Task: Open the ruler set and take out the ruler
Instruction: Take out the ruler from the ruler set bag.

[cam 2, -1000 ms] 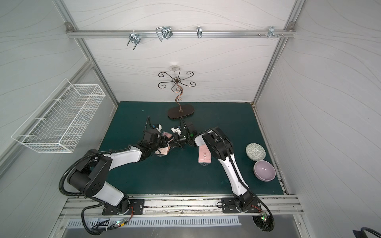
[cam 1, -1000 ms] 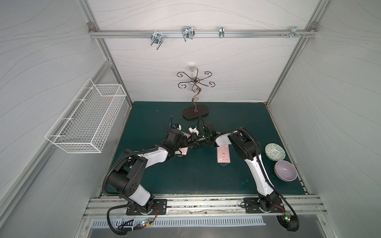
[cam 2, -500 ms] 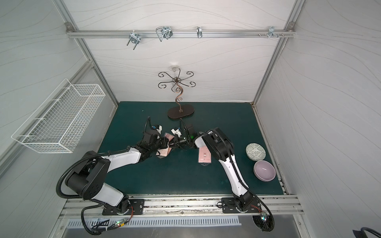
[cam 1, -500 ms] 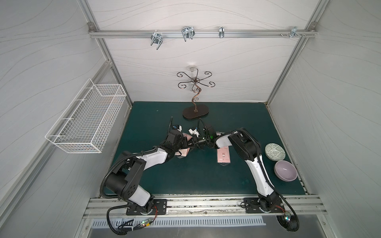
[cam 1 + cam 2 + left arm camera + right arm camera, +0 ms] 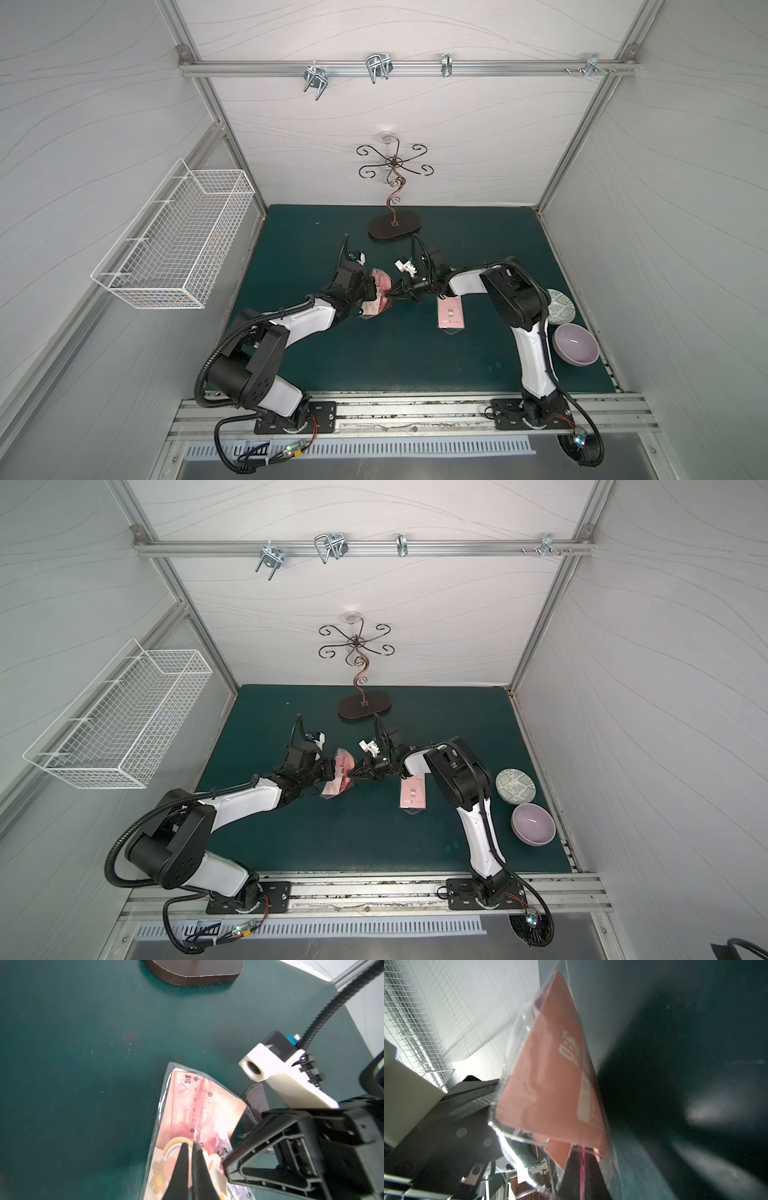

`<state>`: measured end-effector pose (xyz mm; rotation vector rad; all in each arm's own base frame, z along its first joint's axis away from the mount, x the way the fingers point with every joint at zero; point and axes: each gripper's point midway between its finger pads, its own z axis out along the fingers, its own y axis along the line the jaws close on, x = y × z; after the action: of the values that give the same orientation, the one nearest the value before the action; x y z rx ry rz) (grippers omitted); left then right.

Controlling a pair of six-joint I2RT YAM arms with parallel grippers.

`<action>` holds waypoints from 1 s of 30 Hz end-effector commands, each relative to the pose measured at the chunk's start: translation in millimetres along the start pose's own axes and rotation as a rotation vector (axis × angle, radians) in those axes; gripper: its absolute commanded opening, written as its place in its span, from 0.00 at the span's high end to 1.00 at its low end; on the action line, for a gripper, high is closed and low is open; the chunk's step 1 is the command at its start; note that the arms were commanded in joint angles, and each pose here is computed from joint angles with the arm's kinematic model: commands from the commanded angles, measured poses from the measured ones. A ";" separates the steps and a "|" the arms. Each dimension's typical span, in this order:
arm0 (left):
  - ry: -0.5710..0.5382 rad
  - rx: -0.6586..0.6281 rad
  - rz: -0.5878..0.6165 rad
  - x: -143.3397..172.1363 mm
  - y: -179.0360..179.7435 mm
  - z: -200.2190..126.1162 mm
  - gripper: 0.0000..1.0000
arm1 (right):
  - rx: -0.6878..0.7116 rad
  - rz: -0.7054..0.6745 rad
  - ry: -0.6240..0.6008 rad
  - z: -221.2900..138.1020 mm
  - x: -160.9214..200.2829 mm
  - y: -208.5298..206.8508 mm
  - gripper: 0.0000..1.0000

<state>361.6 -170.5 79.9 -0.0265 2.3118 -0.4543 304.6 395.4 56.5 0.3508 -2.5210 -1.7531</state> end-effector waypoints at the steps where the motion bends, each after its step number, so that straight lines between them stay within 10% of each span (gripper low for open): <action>1: -0.047 -0.048 0.026 -20.8 4.5 -2.2 1.00 | 0.074 -0.035 -0.047 -13.3 -6.6 3.4 1.00; 16: -0.002 -0.134 0.061 -14.3 16.8 4.4 1.00 | 0.048 -0.039 -0.048 -24.5 -6.2 36.1 1.00; 30: 0.010 -0.256 0.264 -17.7 -8.4 7.0 1.00 | 0.113 0.262 -0.041 -31.0 -8.7 25.5 1.00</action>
<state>372.3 -181.4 87.9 0.1189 2.3351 -0.1606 307.8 383.0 89.1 0.1512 -2.6160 -1.5541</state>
